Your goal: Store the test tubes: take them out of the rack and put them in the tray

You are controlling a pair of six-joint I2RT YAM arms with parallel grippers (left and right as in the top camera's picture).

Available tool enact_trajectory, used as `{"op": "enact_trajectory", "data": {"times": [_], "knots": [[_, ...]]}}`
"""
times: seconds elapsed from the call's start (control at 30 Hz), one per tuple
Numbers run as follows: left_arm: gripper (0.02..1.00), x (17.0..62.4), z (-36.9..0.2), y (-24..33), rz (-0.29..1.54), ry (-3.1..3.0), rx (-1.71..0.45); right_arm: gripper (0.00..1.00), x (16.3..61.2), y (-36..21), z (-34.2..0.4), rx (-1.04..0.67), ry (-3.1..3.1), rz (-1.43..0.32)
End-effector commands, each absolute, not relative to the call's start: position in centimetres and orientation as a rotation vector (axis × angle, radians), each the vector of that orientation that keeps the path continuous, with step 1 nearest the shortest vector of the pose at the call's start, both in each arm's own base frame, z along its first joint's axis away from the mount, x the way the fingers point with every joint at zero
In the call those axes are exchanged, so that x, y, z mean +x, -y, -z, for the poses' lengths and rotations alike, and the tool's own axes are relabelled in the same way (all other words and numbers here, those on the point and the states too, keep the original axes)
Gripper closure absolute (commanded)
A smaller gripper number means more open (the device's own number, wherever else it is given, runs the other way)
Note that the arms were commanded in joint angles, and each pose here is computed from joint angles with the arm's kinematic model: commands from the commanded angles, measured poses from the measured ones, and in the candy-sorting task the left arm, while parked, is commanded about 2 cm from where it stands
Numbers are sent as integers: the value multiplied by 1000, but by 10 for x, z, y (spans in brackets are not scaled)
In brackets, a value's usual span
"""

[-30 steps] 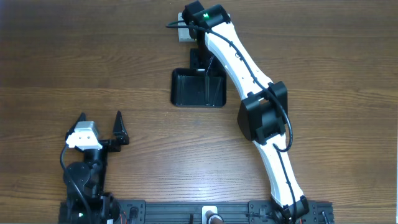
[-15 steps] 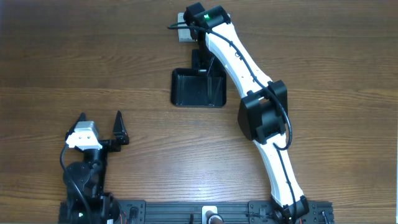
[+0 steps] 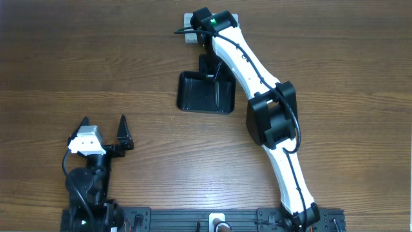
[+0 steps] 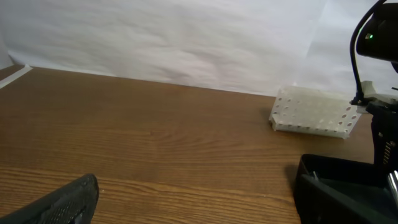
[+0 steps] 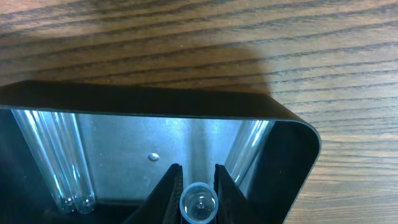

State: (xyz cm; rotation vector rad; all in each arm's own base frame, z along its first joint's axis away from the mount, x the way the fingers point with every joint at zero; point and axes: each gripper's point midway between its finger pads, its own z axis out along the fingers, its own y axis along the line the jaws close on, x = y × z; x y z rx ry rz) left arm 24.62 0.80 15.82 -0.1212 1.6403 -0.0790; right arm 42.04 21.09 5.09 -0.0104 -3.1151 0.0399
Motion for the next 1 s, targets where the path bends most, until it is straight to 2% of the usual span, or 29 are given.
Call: {"op": "enact_trajectory", "data": {"times": [0.03, 0.5, 0.63, 0.73, 1.0], "knots": [[20, 246, -156, -9, 64, -1643, -114, 818, 423, -205, -42, -34, 3112, -77], [18, 246, -156, -9, 64, -1643, -114, 656, 423, -206, -42, -33, 3115, -75], [23, 246, -156, -9, 64, -1644, -114, 509, 424, -205, -42, 2, 3116, -76], [23, 246, -156, -9, 64, -1643, -114, 457, 425, -203, -43, 45, 3122, -102], [23, 246, -156, -9, 64, -1643, -114, 408, 424, -201, -44, 85, 3116, -109]]}}
